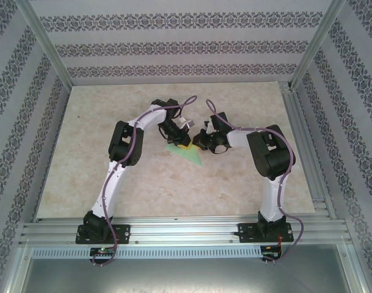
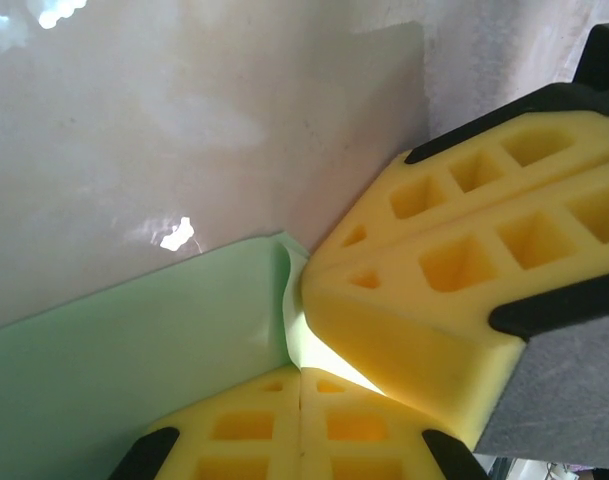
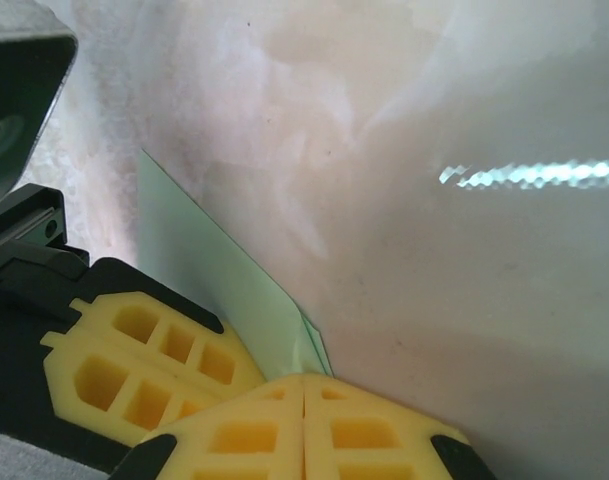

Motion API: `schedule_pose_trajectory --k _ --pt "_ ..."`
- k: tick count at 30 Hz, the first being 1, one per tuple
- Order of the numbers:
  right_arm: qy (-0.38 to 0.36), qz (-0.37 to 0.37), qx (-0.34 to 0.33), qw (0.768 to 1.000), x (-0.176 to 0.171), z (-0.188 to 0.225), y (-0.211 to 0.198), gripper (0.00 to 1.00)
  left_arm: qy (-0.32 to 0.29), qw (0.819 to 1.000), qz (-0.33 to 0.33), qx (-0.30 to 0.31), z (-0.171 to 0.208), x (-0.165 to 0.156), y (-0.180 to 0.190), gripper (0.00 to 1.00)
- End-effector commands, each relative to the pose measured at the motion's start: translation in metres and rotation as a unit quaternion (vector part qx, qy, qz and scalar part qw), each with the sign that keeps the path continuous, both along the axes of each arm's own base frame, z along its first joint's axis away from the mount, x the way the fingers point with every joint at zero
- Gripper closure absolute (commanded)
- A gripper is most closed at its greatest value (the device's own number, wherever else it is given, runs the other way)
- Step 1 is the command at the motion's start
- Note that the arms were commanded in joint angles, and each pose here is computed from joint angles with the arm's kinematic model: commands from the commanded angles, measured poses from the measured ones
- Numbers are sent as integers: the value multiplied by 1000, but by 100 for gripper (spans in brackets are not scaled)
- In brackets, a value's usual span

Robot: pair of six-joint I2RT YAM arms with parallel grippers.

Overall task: Fold a paper plane with a square sheet of paper (pick it up from the middle)
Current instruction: Third fold the triangle at the center of the table.

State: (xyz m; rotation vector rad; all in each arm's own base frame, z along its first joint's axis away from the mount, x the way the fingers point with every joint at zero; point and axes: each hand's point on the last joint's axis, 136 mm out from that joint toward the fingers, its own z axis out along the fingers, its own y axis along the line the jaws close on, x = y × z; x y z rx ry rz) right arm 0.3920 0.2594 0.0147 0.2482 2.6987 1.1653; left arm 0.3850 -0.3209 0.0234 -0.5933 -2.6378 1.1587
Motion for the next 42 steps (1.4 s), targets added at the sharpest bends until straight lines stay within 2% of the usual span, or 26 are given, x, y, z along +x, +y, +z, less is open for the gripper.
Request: schedule_pose_trajectory --k 1,12,22,30,36,42 --pt "33 -7 -60 998 -10 -35 -14 93 0 1000 -3 15 -13 3 10 99" --pt "-28 -6 -31 999 18 27 -4 91 -1 1000 -2 16 -13 4 10 99" --pt "1 16 -45 999 9 0 9 91 -3 1000 -3 15 -12 4 9 99" --pt "27 2 -138 990 3 -28 -17 90 -1 1000 -1 15 -12 4 10 99" --pt "7 -14 -82 996 8 -13 -12 90 -2 1000 -1 15 -12 5 11 99" --pt "-42 -11 -43 998 13 33 -6 89 -2 1000 0 18 -12 5 11 99"
